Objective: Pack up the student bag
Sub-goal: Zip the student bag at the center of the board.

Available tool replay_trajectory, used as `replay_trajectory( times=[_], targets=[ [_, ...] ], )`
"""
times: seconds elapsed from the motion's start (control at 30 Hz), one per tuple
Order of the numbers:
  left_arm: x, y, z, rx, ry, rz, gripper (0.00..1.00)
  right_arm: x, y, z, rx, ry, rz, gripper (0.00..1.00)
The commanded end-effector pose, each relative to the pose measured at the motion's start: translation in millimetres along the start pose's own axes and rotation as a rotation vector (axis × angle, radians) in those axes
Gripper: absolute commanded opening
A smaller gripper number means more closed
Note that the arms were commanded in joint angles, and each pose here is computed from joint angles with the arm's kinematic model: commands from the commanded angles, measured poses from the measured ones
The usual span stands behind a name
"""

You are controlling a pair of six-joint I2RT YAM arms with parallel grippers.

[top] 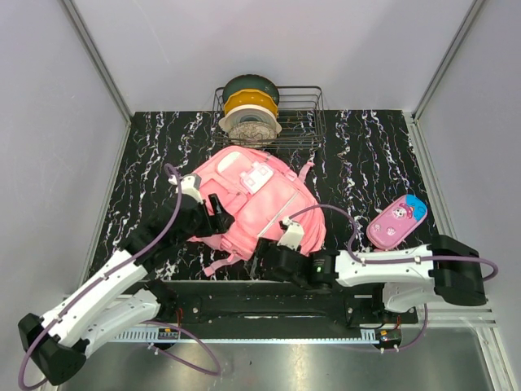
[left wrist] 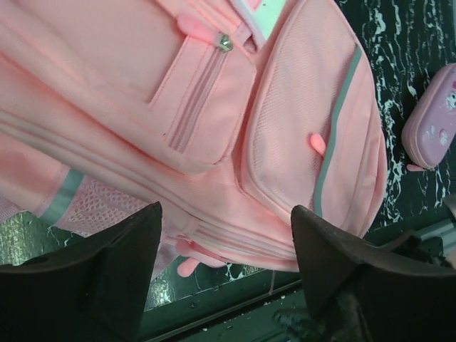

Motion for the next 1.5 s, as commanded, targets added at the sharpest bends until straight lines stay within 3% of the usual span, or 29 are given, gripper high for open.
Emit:
replay_trajectory(
  times=[0.0,0.1,0.47,0.67,0.8,1.0,1.13,1.33,1.47],
  targets=[
    [-5,2,-14,-0.03,-0.113,0.019,0.8,-28,41,-7,-0.172,-0.099,0.151,0.93],
    [0,-2,-18,-0.01,-0.112,0.033,0.83,-65,61,1,-0.199,-0.165,0.236,0.93],
    [-4,-2,-34,0.059,-0.17,0.107,0.98,-138,122,1,-0.245,-0.344,0.248,0.95],
    [-23,2,-22,0.074,-0.174,0.135,0.99,-111,119,-30,-0.206,-0.066,0.193,0.87],
    [-39,1,-10,0.083,-0.146,0.214,0.99,-109,100,-44,-0.18,0.022,0.172,0.87],
    [-69,10,-7,0.082,-0.206,0.492,0.99,-113,85,-47,-0.093,0.037,0.163,0.87],
    [-88,26,-4,0.064,-0.294,0.755,0.99,-124,76,-50,-0.11,0.001,0.199,0.88],
    [-86,6,33,0.193,-0.365,1.092,0.99,-131,70,-58,-0.129,-0.006,0.225,0.89],
    [-83,-12,53,0.186,-0.393,1.248,0.99,-134,68,-59,-0.131,-0.02,0.236,0.9]
  ],
)
Point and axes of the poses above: each gripper's point midway between its finger pads, its own z axis out along the fingers, its own x axis along the line the jaws close on, y = z × x, the point moved 10 cm from there along -z, back along the fingers, and after that the axes turned 11 degrees about -z, right-handed, at the moved point
